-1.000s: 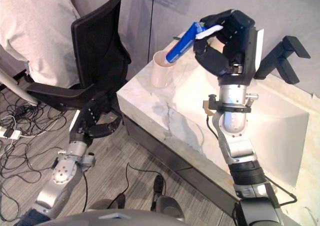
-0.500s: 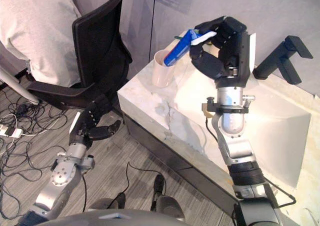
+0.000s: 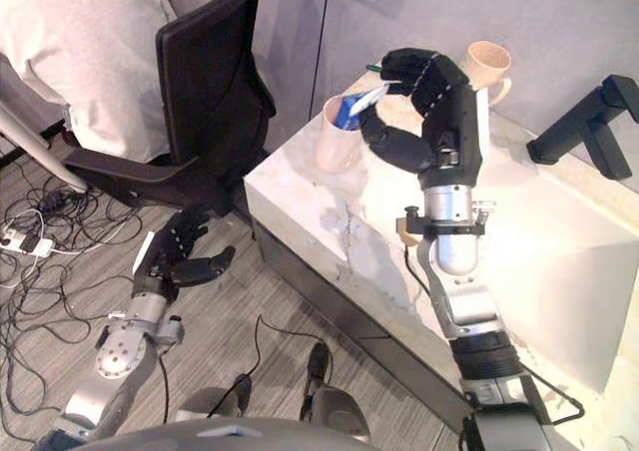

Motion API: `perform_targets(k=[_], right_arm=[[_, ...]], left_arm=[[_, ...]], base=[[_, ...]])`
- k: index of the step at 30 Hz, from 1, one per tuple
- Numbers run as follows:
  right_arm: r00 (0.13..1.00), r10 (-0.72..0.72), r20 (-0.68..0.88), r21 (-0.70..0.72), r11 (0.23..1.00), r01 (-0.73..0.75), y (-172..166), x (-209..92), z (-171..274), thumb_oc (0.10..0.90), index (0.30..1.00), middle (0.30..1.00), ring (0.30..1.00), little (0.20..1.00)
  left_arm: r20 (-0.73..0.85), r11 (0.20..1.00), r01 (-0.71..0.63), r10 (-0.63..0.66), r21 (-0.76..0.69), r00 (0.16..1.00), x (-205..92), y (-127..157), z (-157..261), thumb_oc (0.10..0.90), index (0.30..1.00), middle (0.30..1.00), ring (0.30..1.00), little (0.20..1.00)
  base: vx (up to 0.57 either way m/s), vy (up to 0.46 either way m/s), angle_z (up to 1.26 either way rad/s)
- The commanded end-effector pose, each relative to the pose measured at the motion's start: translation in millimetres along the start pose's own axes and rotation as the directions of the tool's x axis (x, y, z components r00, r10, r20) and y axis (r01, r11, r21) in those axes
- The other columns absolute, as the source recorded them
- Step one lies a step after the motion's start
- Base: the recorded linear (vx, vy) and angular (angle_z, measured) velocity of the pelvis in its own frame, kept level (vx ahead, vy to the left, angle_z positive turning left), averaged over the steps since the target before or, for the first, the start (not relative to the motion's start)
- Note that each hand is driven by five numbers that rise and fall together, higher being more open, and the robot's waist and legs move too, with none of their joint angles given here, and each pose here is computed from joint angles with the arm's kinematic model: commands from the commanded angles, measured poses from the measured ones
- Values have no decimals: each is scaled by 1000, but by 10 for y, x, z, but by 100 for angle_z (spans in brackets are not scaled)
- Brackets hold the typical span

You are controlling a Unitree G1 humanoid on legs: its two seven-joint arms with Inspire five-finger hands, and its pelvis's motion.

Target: Organize the bathroom.

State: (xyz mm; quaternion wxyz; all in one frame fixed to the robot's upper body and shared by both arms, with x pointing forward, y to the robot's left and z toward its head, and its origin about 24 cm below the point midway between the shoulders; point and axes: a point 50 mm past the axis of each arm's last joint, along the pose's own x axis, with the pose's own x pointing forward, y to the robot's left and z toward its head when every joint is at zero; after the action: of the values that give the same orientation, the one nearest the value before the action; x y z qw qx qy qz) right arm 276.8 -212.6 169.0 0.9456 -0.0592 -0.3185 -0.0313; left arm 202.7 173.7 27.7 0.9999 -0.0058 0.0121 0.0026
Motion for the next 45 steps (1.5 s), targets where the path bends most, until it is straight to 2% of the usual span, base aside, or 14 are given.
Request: perform_targets(k=[1, 10, 17, 24, 29, 30, 32, 36, 37, 39, 40, 41, 42, 45], right_arm=[[980, -66, 189, 21, 998, 63, -92, 184, 306, 800, 900, 900, 900, 900], [986, -81, 142, -12, 996, 84, -124, 145, 226, 800, 900, 900, 900, 900], [986, -84, 146, 7, 996, 84, -154, 103, 275, 800, 900, 900, 900, 900], [959, -184, 217, 113, 980, 163, -270, 1, 491, 800, 900, 900, 900, 900], [904, -319, 284, 178, 944, 277, -416, -112, 679, 800, 900, 900, 900, 900], [859, -387, 335, 159, 922, 354, -491, -164, 752, 800, 900, 900, 900, 900], [837, -416, 356, 152, 909, 387, -532, -182, 793, 800, 900, 900, 900, 900], [722, -565, 398, 140, 816, 561, -777, -288, 871, 800, 900, 900, 900, 900], [654, -649, 389, 122, 739, 662, -960, -389, 827, 800, 900, 900, 900, 900], [607, -701, 374, 101, 682, 725, -1079, -462, 786, 800, 900, 900, 900, 900], [542, -763, 352, 76, 600, 796, -1225, -555, 737, 800, 900, 900, 900, 900], [518, -783, 344, 68, 571, 818, -1286, -598, 713, 800, 900, 900, 900, 900], [448, -830, 333, 41, 487, 872, -1416, -698, 663, 800, 900, 900, 900, 900], [353, -871, 341, 6, 378, 926, -1580, -855, 607, 800, 900, 900, 900, 900]], left_arm=[[224, 999, 24, -32, 41, 974, 48, 45, 392, 800, 900, 900, 900, 900], [233, 999, 16, -24, 34, 972, 65, 23, 404, 800, 900, 900, 900, 900], [249, 996, -74, 61, 43, 967, 112, 62, 416, 800, 900, 900, 900, 900], [215, 978, -208, 199, 20, 956, 182, 225, 351, 800, 900, 900, 900, 900], [178, 948, -319, 316, -15, 932, 206, 334, 264, 800, 900, 900, 900, 900], [190, 924, -381, 373, 5, 908, 215, 393, 258, 800, 900, 900, 900, 900], [194, 910, -415, 405, 12, 894, 223, 437, 258, 800, 900, 900, 900, 900], [186, 844, -536, 523, 24, 832, 239, 661, 225, 800, 900, 900, 900, 900], [152, 794, -608, 598, 25, 787, 207, 835, 127, 800, 900, 900, 900, 900], [112, 761, -648, 641, 31, 759, 181, 941, 53, 800, 900, 900, 900, 900], [76, 723, -691, 687, 34, 723, 153, 1054, -18, 800, 900, 900, 900, 900], [65, 705, -708, 705, 48, 706, 126, 1101, -61, 800, 900, 900, 900, 900], [32, 658, -749, 749, 78, 661, 63, 1201, -153, 800, 900, 900, 900, 900], [-45, 584, -806, 812, 94, 582, -68, 1368, -300, 800, 900, 900, 900, 900]], base=[[0, 0, 0], [-38, 26, -2], [-128, 94, -7], [-202, 146, -12], [-239, 180, -21], [-209, 160, -20], [-168, 135, -25], [-198, 169, -21], [-188, 164, -24], [-142, 131, -28], [-95, 88, -34], [-159, 92, -48], [-134, 36, -48], [-143, 20, -69]])
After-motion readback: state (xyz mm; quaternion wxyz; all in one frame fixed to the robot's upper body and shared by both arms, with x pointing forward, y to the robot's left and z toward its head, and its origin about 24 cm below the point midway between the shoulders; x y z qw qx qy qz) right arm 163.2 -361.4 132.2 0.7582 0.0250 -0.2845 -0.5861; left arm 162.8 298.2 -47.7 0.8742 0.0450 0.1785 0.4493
